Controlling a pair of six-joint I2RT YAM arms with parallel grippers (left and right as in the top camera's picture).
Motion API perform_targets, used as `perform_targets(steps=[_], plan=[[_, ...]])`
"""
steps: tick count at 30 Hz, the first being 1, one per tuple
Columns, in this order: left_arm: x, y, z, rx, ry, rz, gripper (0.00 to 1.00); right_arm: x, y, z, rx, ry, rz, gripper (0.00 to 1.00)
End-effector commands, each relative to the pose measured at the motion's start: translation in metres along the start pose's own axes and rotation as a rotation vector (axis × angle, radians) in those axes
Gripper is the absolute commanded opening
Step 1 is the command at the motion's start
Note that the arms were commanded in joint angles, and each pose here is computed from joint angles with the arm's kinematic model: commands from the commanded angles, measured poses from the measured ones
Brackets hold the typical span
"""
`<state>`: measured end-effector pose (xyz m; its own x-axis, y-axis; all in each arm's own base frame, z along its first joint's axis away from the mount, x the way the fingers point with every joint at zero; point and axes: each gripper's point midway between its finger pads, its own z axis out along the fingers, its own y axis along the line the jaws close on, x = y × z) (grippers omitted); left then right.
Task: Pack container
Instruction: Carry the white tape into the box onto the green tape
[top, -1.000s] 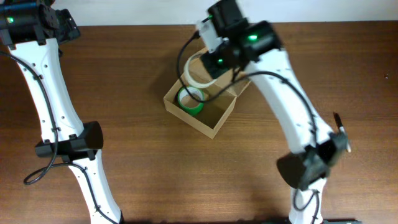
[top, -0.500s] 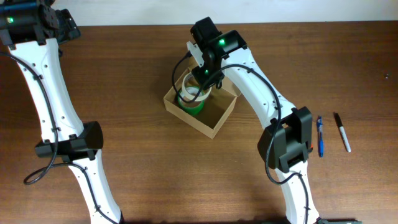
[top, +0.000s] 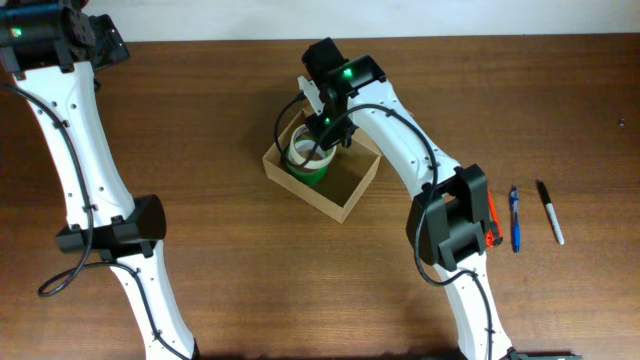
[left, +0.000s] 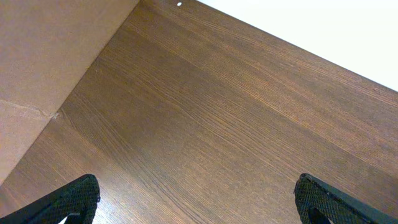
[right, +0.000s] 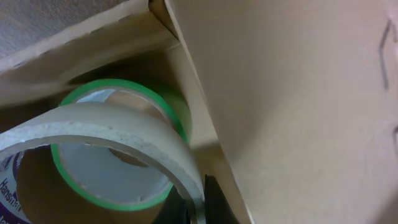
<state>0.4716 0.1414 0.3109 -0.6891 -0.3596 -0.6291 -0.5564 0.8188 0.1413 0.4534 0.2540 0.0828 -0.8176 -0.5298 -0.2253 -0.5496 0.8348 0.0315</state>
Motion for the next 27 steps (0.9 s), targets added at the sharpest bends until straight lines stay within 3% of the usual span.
perform_targets(steps=[1,7,10,11,21,27], plan=[[-0.006,0.007,-0.014,-0.001,-0.033,-0.004,1.00,0.003,0.010,0.013,-0.033,0.022,0.000,0.03],[-0.006,0.007,-0.014,-0.001,-0.033,-0.004,1.00,0.004,0.010,0.022,-0.033,0.033,0.009,0.04],[-0.006,0.007,-0.014,-0.001,-0.033,-0.004,1.00,0.004,0.010,0.022,-0.033,0.032,0.008,0.40],[-0.006,0.007,-0.014,-0.001,-0.033,-0.004,1.00,0.004,0.010,0.022,-0.033,0.030,0.008,0.43],[-0.006,0.007,-0.014,-0.001,-0.033,-0.004,1.00,0.008,0.010,0.008,-0.028,0.041,0.007,0.45],[-0.006,0.007,-0.014,-0.001,-0.033,-0.004,1.00,0.002,-0.012,-0.085,0.122,-0.085,-0.029,0.46]])
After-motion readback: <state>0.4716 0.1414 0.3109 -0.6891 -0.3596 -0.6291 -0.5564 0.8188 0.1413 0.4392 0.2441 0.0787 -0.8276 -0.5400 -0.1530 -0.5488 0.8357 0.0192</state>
